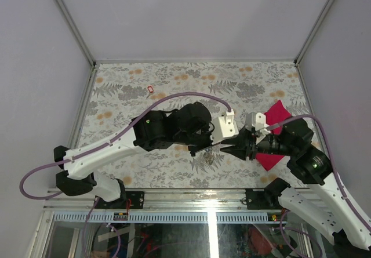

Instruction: Put the keys on the keyring

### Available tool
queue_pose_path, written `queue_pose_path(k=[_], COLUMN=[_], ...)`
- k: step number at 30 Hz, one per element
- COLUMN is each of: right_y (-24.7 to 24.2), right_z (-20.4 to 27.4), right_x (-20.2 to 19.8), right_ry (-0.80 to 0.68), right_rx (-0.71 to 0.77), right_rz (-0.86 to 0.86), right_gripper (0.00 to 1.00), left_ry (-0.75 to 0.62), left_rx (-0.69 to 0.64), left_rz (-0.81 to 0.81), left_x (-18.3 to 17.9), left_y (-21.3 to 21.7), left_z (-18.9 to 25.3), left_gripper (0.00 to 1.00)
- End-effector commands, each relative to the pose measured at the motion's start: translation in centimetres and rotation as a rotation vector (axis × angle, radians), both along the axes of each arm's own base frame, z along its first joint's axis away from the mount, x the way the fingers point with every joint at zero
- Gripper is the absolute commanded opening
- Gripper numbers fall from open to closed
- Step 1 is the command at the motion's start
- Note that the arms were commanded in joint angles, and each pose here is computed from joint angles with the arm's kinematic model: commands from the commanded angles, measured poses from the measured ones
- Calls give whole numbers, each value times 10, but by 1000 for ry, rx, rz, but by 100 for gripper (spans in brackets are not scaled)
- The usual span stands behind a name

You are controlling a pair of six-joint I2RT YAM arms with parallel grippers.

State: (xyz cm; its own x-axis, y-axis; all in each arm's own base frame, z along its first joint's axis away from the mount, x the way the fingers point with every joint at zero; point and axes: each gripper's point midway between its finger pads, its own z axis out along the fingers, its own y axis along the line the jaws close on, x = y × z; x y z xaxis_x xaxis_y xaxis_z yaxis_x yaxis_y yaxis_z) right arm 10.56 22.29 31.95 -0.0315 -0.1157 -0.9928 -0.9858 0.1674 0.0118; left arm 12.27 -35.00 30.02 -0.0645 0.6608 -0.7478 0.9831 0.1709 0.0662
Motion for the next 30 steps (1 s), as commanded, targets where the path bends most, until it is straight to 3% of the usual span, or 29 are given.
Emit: queue_pose_path(k=[1, 18, 30], right_y=[5, 24, 28], right_z=[1, -7, -15], right_x=[7, 11, 9], right_ry=[-22, 20, 49], right_rx=[19, 101, 93], right_rz=[2, 75, 109], right_gripper=[34, 34, 23], left_ry=[-62, -69, -80], left_rx=[100, 81, 56], left_rz=[11, -28, -32], left_x=[4, -7, -8], left_y=[14, 5, 3], left_z=[0, 6, 12], left_gripper=[0, 0, 0])
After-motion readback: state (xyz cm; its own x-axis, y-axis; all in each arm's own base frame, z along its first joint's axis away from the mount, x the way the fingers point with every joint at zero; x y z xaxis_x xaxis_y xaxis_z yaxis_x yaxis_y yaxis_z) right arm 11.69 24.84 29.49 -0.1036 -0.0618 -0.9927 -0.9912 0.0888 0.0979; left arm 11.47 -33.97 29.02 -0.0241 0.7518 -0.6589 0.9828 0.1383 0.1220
